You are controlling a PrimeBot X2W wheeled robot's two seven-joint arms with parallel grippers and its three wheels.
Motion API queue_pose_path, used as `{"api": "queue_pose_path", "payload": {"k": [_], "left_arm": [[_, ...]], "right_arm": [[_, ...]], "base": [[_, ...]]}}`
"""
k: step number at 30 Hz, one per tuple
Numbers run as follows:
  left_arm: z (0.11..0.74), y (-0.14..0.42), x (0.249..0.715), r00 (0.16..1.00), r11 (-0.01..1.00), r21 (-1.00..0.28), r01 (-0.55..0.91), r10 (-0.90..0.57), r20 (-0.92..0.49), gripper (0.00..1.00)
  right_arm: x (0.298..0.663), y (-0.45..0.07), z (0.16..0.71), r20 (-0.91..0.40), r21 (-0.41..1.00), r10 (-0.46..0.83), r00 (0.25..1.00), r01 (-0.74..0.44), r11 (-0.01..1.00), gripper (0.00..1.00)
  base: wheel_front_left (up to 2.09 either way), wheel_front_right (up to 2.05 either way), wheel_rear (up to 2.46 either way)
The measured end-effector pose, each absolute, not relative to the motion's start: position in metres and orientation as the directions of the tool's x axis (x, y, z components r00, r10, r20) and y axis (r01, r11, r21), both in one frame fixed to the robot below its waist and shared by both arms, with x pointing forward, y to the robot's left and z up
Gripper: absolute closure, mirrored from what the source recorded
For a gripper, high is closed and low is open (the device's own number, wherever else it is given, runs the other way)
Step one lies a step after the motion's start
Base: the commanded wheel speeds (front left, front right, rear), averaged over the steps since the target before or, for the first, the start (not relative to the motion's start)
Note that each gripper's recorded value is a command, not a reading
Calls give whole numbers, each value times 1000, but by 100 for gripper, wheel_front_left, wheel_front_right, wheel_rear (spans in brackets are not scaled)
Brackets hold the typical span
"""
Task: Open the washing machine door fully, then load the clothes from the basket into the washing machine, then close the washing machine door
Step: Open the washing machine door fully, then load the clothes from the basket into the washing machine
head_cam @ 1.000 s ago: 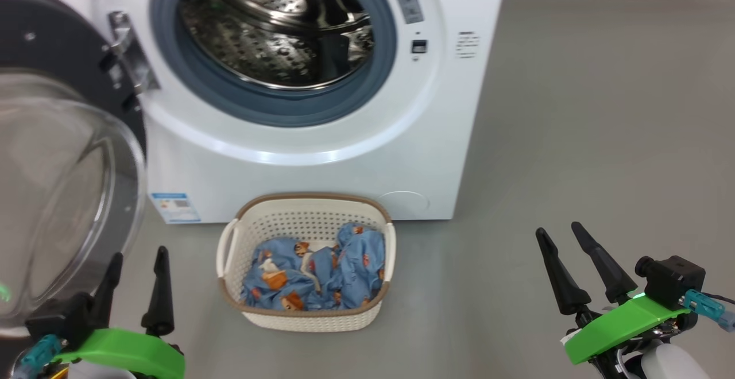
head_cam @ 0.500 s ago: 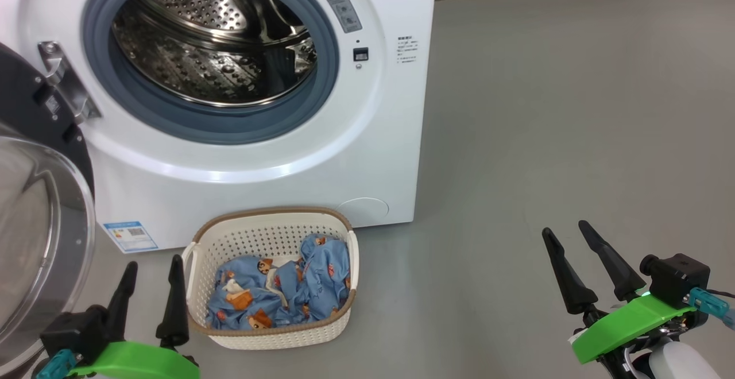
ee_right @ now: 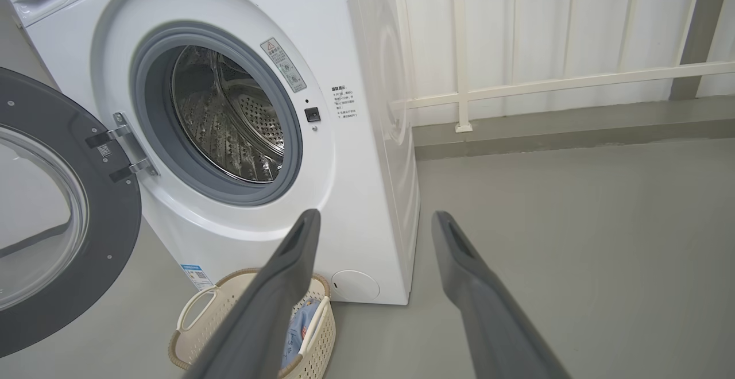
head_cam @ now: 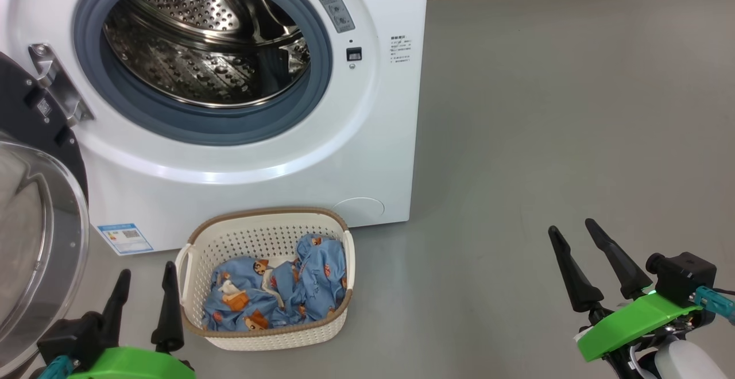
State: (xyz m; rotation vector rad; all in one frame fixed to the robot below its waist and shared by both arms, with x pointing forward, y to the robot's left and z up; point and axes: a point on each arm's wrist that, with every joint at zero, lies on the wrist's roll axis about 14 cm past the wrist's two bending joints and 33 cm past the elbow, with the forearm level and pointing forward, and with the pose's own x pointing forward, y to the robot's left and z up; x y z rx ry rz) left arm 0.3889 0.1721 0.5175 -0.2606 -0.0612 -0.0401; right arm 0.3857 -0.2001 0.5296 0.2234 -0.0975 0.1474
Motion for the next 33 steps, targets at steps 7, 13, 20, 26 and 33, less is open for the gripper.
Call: {"api": "queue_pose_path", "payload": {"k": [7, 13, 20, 26, 33], "left_arm": [[517, 174, 389, 997, 969, -243, 42, -27, 67, 0], [516, 175, 389, 997, 970, -238, 42, -27, 69, 0], [516, 178, 388, 997, 971, -238, 37, -21, 68, 0], [516, 179, 387, 997, 972, -231, 35, -19, 70, 0], [516, 179, 387, 997, 972, -230, 38, -22, 70, 0]], "right_arm": [[386, -203, 530, 113, 213, 128, 985, -150, 966, 0], [390, -204, 534, 124, 212, 125, 984, -150, 966, 0], [391, -202, 534, 124, 211, 130, 984, -155, 965, 0], [391, -199, 534, 125, 211, 137, 983, -161, 964, 0], [392, -197, 533, 122, 211, 145, 982, -168, 963, 0]], "base": [[0, 0, 0], [0, 0, 0], [0, 0, 0], [0, 0, 0], [1, -1, 0]]}}
